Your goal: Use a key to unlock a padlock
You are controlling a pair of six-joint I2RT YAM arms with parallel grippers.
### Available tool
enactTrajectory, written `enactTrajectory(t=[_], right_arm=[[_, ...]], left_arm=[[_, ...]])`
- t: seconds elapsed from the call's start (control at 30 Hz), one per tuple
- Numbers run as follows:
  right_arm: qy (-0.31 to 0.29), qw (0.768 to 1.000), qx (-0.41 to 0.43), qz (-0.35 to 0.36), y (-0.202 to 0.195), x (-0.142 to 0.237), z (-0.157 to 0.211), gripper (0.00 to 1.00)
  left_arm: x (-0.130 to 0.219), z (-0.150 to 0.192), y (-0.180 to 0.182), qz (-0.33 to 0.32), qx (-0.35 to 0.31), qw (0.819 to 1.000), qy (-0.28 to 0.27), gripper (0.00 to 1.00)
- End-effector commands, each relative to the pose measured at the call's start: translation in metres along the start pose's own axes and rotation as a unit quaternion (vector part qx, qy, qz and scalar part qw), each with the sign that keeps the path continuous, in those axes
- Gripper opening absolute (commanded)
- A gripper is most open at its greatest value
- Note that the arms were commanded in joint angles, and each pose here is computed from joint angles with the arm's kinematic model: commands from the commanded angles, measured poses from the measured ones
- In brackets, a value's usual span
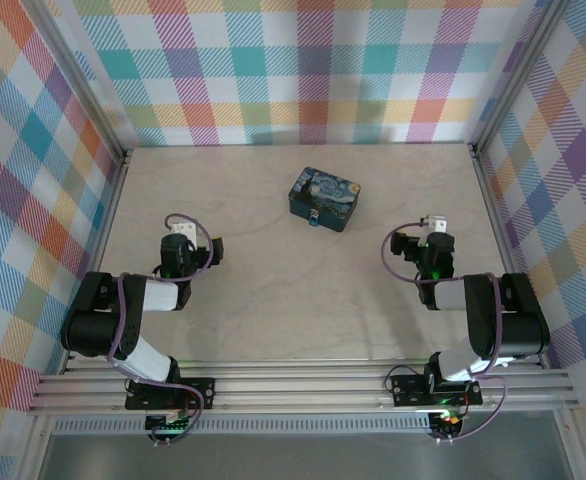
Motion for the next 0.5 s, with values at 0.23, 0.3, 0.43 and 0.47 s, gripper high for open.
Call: enactTrajectory(t=[0.23,0.3,0.43,0.47], right_arm=[[-0.019,0.999,0.017,-0.025,0.001,-0.003,-0.027,1.00],[0.033,0.999,0.016,-0.028,0.000,-0.002,-0.036,1.00],[0.076,0.996,-0.045,-0.033,-0.005,-0.001,-0.066,1.00],[0.075,0.994,-0.069,-0.048,-0.002,0.000,-0.073,1.00]], left_arm=[[-0.003,-0.066,-0.023,-0.020,0.048,0.996,0.077,1.00],[-0.003,-0.075,-0.036,0.011,0.076,0.993,0.091,0.99],[-0.014,-0.084,-0.069,0.074,0.130,0.980,0.131,0.93],[-0.019,-0.083,-0.079,0.085,0.137,0.976,0.147,0.91]])
Point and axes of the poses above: each hand's point on the last joint's axis, 136 mm out from that joint toward the fingers, its own x axis back along the fingers, its own y axis along the line the jaws close on, z = x × y, the point moved 5 cm from there along x, back along the fingers, and after that the axes turned 15 degrees about x, right-handed, at the moved point
